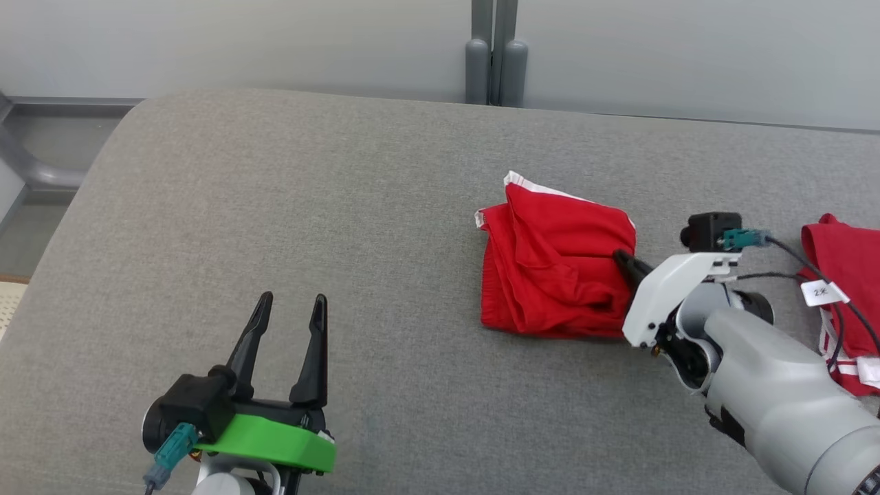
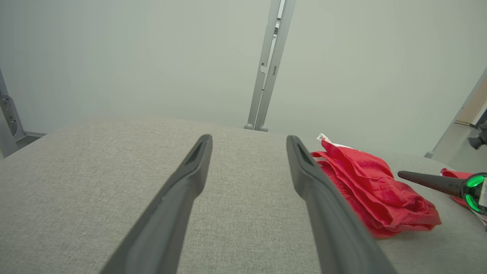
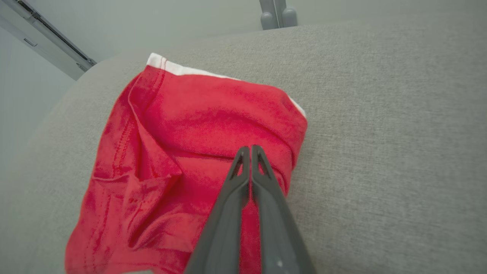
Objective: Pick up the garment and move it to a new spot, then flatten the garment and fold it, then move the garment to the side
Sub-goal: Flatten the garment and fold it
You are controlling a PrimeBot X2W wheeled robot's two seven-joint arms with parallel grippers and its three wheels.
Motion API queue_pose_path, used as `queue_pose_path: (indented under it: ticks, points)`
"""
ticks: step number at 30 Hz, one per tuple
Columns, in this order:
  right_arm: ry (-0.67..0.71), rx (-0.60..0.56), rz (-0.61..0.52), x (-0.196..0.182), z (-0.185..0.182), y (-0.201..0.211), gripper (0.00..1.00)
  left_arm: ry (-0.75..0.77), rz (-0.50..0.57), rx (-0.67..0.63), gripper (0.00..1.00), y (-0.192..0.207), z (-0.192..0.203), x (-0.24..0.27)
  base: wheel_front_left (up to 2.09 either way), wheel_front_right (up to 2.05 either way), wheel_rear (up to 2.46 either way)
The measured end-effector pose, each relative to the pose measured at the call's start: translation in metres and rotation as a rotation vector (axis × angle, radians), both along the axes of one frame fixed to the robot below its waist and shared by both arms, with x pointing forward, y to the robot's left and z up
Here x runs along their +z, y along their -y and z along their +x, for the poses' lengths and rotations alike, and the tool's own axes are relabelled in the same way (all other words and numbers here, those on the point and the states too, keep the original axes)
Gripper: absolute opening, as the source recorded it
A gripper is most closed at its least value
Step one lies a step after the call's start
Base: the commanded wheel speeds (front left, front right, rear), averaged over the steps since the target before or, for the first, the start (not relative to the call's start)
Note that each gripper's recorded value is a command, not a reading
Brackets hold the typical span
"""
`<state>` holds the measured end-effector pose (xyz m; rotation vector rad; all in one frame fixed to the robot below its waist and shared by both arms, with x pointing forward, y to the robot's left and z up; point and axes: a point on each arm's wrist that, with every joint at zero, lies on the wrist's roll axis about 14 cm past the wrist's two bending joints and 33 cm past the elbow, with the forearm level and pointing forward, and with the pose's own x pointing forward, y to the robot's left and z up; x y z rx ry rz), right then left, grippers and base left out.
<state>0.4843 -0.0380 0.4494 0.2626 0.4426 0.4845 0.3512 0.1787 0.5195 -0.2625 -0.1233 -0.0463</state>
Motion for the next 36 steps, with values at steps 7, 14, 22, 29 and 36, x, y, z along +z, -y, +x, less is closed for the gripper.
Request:
queue_pose_path:
  ticks: [7, 14, 22, 29, 36]
  points:
    - [-0.099, 0.140, 0.061, -0.022, -0.034, -0.064, 0.00, -0.016, 0.002, 0.063, 1.00, -0.019, -0.010, -0.004, 0.00, 0.00, 0.00]
    - [-0.064, 0.305, 0.149, -0.007, -0.079, -0.116, 0.00, -0.014, 0.002, 0.061, 1.00, -0.018, -0.010, -0.004, 0.00, 0.00, 0.00]
    - [0.110, 0.255, 0.191, 0.033, -0.065, -0.089, 0.18, 0.016, 0.013, 0.013, 1.00, -0.006, -0.001, 0.005, 0.00, 0.00, 0.00]
    - [0.380, 0.081, 0.195, 0.106, -0.028, -0.016, 1.00, 0.048, 0.025, -0.020, 1.00, 0.002, 0.006, 0.014, 0.00, 0.00, 0.00]
    - [0.530, -0.125, 0.141, 0.125, -0.040, 0.065, 1.00, 0.068, 0.032, -0.051, 1.00, 0.011, 0.016, 0.020, 0.00, 0.00, 0.00]
